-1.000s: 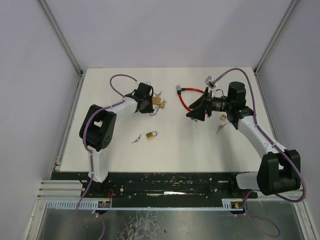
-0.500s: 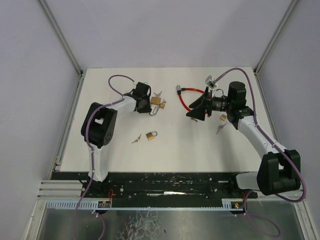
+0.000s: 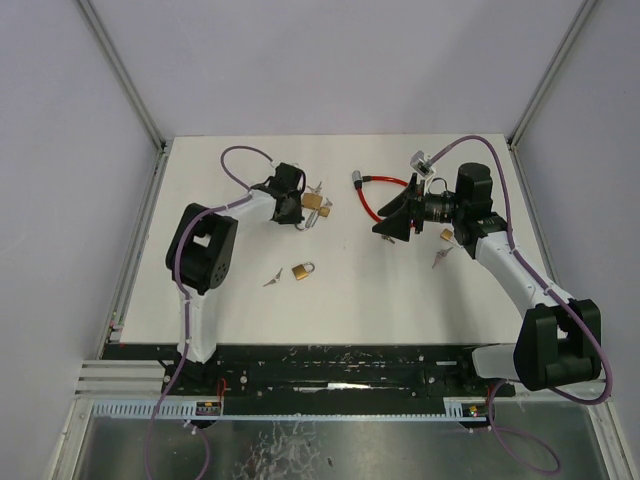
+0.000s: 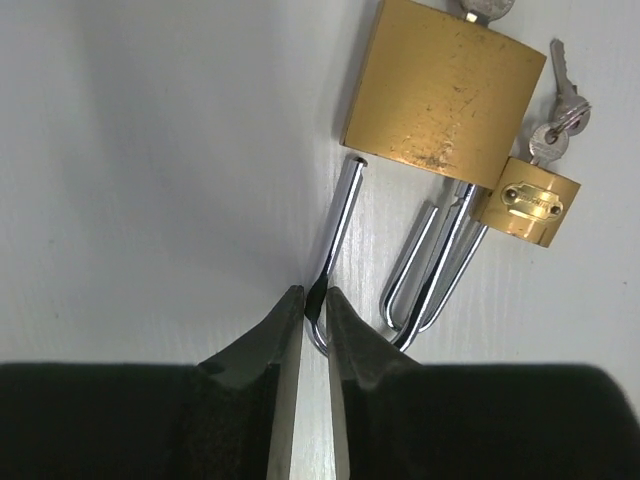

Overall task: Lock with the key
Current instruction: Move the lock to the center of the board.

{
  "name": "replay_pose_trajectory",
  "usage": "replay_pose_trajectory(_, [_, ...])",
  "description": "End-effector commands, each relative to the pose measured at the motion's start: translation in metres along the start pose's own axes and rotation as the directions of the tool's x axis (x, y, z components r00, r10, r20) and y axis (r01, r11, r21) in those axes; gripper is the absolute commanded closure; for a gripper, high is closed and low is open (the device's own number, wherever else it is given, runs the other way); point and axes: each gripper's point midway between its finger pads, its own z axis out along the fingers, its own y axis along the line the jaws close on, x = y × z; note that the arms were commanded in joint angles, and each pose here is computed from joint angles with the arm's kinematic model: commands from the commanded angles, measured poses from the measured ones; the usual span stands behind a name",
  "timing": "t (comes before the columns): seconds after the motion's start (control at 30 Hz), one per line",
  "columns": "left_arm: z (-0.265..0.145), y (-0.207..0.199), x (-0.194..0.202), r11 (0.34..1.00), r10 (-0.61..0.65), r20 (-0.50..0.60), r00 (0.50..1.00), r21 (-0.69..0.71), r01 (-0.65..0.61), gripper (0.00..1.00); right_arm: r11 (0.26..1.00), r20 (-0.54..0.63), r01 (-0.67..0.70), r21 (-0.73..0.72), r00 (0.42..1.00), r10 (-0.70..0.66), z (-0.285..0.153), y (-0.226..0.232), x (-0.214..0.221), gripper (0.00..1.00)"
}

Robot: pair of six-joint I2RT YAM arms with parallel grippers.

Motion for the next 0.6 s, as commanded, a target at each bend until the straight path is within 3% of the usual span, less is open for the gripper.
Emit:
replay_pose_trajectory(0.0, [0.005, 0.022, 0.018, 0.99, 0.072, -0.063, 0.995, -0.112, -0.079, 0.88, 0.998, 0.022, 0.045, -0.031, 0.999, -0.045, -0.003, 0.009, -0.01, 0.26])
replay_pose_trajectory(0.2, [-0.003, 0.033, 0.021, 0.984, 0.09, -0.054, 0.995, -0.152, -0.097, 1.0, 0.999, 0.022, 0.042, -0.032, 0.999, -0.041, -0.003, 0.009, -0.01, 0.26])
replay_pose_trajectory(0.37, [-0.019, 0.051, 0.017, 0.988, 0.0, 0.005, 1.0, -0.158, 0.0, 1.0, 0.999, 0.024, 0.043, -0.032, 0.999, -0.042, -0.003, 0.009, -0.01, 0.26])
replay_pose_trajectory(0.57, [-0.032, 0.045, 0.043, 0.996, -0.058, -0.023, 0.998, -0.064, 0.056, 1.0, 0.999, 0.021, 0.035, -0.038, 0.999, -0.034, -0.003, 0.009, -0.009, 0.26])
